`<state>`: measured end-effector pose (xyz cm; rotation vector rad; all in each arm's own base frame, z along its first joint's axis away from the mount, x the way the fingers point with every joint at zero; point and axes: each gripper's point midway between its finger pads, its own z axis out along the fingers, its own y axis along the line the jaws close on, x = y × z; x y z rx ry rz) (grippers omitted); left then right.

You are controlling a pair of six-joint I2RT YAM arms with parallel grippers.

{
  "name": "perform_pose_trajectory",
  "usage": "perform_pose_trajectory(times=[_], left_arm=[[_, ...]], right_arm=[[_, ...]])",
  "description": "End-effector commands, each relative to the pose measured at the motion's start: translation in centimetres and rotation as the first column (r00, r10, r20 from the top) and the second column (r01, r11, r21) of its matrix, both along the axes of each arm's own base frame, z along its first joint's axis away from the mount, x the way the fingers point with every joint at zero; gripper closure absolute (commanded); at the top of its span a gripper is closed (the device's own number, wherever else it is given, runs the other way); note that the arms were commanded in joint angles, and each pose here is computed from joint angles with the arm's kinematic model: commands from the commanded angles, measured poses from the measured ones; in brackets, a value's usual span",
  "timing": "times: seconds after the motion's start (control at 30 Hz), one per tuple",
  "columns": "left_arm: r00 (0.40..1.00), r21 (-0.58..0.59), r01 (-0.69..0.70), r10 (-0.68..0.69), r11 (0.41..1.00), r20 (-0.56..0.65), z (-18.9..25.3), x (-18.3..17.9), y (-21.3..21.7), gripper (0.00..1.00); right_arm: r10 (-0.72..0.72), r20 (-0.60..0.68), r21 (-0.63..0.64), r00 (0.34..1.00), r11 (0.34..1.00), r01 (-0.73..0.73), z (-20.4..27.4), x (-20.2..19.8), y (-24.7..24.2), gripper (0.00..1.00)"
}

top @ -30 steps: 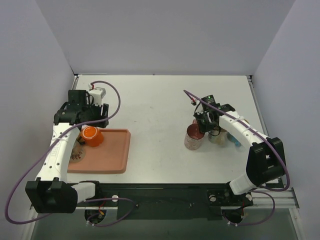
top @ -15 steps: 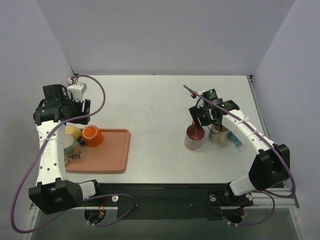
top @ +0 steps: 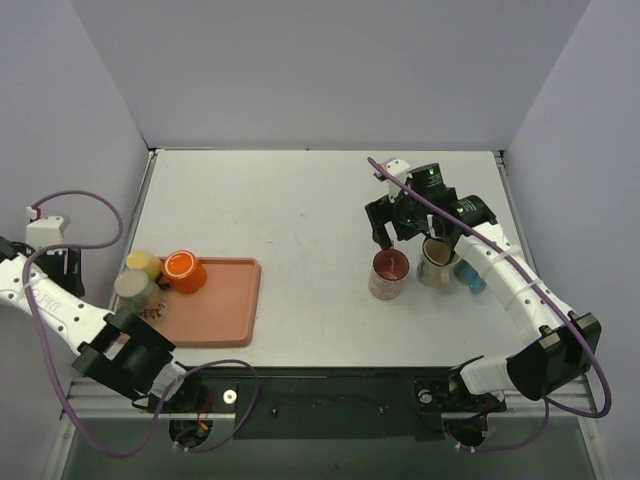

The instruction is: Turn the mug right side up

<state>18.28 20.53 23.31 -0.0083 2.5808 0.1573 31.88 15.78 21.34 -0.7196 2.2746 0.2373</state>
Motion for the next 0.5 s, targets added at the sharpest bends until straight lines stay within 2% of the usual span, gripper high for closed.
perform_pose_trajectory(times=[0.0,0.13,0.2,0.33,0.47], left_arm=[[0.968,-0.177,0.215,-0.233,0.961,-0.093,-3.8,-4.7,-2.6,0.32],[0.921,-0.105,0.371,-0.38,0.923,-0.083,-7.1,-5.4,-3.5,0.32],[0.87,-0.018,0.487,-0.487,0.873,-0.07,-8.4,-5.2,-4.0,0.32],[0.835,0.089,0.551,-0.547,0.83,-0.069,-10.3,-4.2,-3.9,0.32],[0.825,0.064,0.565,-0.564,0.823,-0.035,-12.1,-3.3,-3.9,0.32]], right_arm=[[0.054,-0.041,0.017,0.998,0.998,-0.053,-0.6,-0.6,1.1,0.14],[0.055,-0.038,-0.001,0.998,0.998,-0.055,-0.9,-1.3,1.3,0.14],[0.05,-0.039,-0.002,0.998,0.999,-0.051,-1.0,-1.7,1.4,0.14],[0.047,-0.034,-0.005,0.998,0.999,-0.047,-1.0,-2.5,1.9,0.14],[0.05,-0.034,-0.002,0.998,0.999,-0.05,-0.9,-3.3,2.7,0.14]])
